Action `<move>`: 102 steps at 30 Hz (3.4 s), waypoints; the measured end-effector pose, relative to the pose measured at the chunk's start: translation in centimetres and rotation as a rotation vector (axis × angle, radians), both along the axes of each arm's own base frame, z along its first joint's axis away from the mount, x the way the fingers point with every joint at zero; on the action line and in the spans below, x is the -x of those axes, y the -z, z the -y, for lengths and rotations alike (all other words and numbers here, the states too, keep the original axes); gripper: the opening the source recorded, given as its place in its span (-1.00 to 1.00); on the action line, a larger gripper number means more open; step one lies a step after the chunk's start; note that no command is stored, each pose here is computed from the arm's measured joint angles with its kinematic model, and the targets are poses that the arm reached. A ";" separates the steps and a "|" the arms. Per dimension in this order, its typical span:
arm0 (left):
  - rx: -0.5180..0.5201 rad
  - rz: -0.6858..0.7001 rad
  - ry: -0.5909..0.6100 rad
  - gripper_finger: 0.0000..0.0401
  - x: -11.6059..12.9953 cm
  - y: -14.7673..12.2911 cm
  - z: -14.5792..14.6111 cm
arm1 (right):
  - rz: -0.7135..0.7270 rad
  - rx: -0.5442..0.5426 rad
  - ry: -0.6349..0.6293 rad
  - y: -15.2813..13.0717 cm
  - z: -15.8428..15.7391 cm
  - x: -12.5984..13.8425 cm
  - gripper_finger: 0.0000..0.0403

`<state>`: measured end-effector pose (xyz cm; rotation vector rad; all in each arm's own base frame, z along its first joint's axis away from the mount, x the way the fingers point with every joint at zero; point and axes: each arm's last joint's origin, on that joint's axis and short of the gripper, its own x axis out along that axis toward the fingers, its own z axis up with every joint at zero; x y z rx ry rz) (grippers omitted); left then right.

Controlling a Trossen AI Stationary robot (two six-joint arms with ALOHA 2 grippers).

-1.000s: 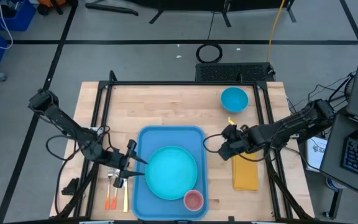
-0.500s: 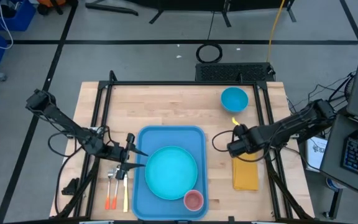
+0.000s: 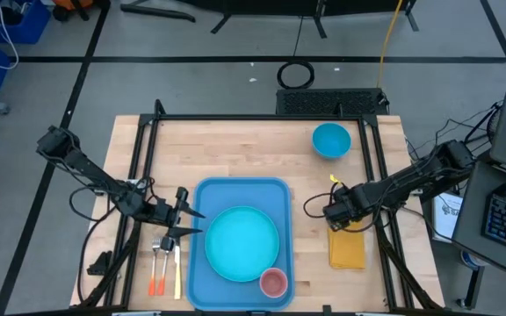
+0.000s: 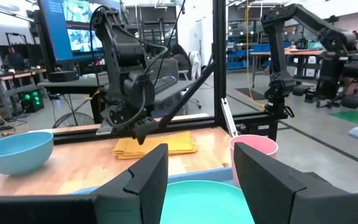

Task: Set up tray
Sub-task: Put the yellow napkin to the left of the blue plate on the blue serving tray

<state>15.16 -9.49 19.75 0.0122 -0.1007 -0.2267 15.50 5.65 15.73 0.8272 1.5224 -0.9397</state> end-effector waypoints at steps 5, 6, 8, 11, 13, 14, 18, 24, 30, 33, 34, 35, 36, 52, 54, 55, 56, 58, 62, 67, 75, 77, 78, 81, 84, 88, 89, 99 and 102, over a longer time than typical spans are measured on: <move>0.001 -0.002 0.000 -0.06 0.0 0.0 0.0 | 0.060 -0.046 0.002 1.3 -0.2 0.0 -0.05; 0.001 -0.003 0.000 -0.06 0.0 0.0 0.0 | 0.087 -0.056 0.003 1.5 -0.2 -0.2 -0.05; 0.001 -0.002 0.000 -0.06 0.0 0.0 0.0 | 0.129 -0.075 0.010 1.9 -0.3 -0.4 -0.05; 0.001 -0.003 0.000 -0.06 0.0 0.0 0.0 | 0.243 -0.098 0.040 2.2 -0.5 -1.3 -0.05; 0.001 -0.003 -0.001 -0.06 0.0 0.0 0.0 | 0.313 -0.088 0.059 2.3 -0.5 -1.8 -0.05; 0.001 -0.003 0.000 -0.06 0.0 0.0 0.0 | 0.338 -0.087 0.067 2.3 -0.4 -2.0 -0.05; 0.012 -0.006 0.001 -0.06 0.0 0.0 0.0 | 0.442 -0.092 0.098 2.1 -0.4 -3.0 -0.05; 0.020 -0.009 0.002 -0.06 0.0 0.0 0.0 | 0.528 -0.087 0.048 1.7 -0.3 -3.6 -0.05; 0.021 -0.010 0.002 -0.06 0.0 0.0 0.0 | 0.525 -0.051 0.029 1.3 -0.1 -3.0 -0.05; 0.017 -0.015 0.002 -0.06 0.0 0.1 0.0 | 0.552 -0.041 0.025 0.8 0.1 -3.0 -0.05; 0.017 -0.015 0.002 -0.06 0.0 0.1 0.0 | 0.566 -0.035 0.023 0.6 0.1 -2.9 -0.05; 0.017 -0.016 0.002 -0.06 0.0 0.1 0.0 | 0.581 -0.032 0.023 0.4 0.2 -2.9 -0.05; 0.016 -0.016 0.002 -0.06 0.0 0.1 0.0 | 0.593 -0.019 0.024 0.2 0.2 -2.8 -0.05; 0.015 -0.018 0.001 -0.06 0.0 0.1 0.0 | 0.380 0.140 0.114 0.1 2.4 -0.1 -0.14; 0.014 -0.019 0.002 -0.06 0.0 0.1 0.0 | 0.376 0.145 0.107 0.1 2.6 -0.1 -0.13; 0.014 -0.019 0.002 -0.06 0.0 0.1 0.0 | 0.377 0.146 0.101 0.1 2.7 -0.2 -0.13; 0.014 -0.019 0.002 -0.06 0.0 0.1 0.0 | 0.377 0.143 0.100 0.2 2.9 -0.2 -0.12; 0.014 -0.021 0.002 -0.06 0.0 0.2 0.0 | 0.375 0.120 0.105 0.7 3.1 -0.1 -0.10; 0.014 -0.022 0.002 -0.06 0.0 0.2 0.0 | 0.397 0.072 0.116 2.3 3.4 0.4 -0.03; 0.015 -0.025 0.003 -0.06 0.0 0.2 0.0 | 0.413 0.066 0.104 3.4 3.5 0.8 0.04; 0.014 -0.032 0.001 -0.06 0.0 0.3 0.0 | 0.497 0.033 0.080 2.6 3.5 0.8 0.03; 0.014 -0.033 0.002 -0.06 0.0 0.3 0.0 | 0.524 0.022 0.075 2.4 3.5 0.9 0.02; 0.014 -0.033 0.002 -0.06 0.0 0.3 0.0 | 0.537 0.018 0.070 2.3 3.5 0.9 0.01; 0.014 -0.034 0.001 -0.06 0.0 0.3 0.0 | 0.594 -0.016 0.052 1.9 3.3 0.5 0.01; 0.014 -0.035 0.001 -0.06 0.0 0.3 0.0 | 0.670 -0.046 0.026 1.9 3.2 0.0 0.01; 0.016 -0.036 0.001 -0.06 0.0 0.3 0.0 | 0.742 -0.078 0.027 2.5 3.1 -0.2 0.01; 0.017 -0.037 0.001 -0.06 0.0 0.3 0.0 | 0.734 -0.079 0.028 2.7 3.1 -0.1 0.01; 0.016 -0.043 -0.002 -0.06 -0.1 0.4 0.0 | 0.762 -0.093 0.003 4.1 3.2 0.6 0.01; 0.015 -0.045 -0.009 -0.06 -0.1 0.4 0.0 | 0.814 -0.111 -0.034 3.8 3.0 0.2 0.01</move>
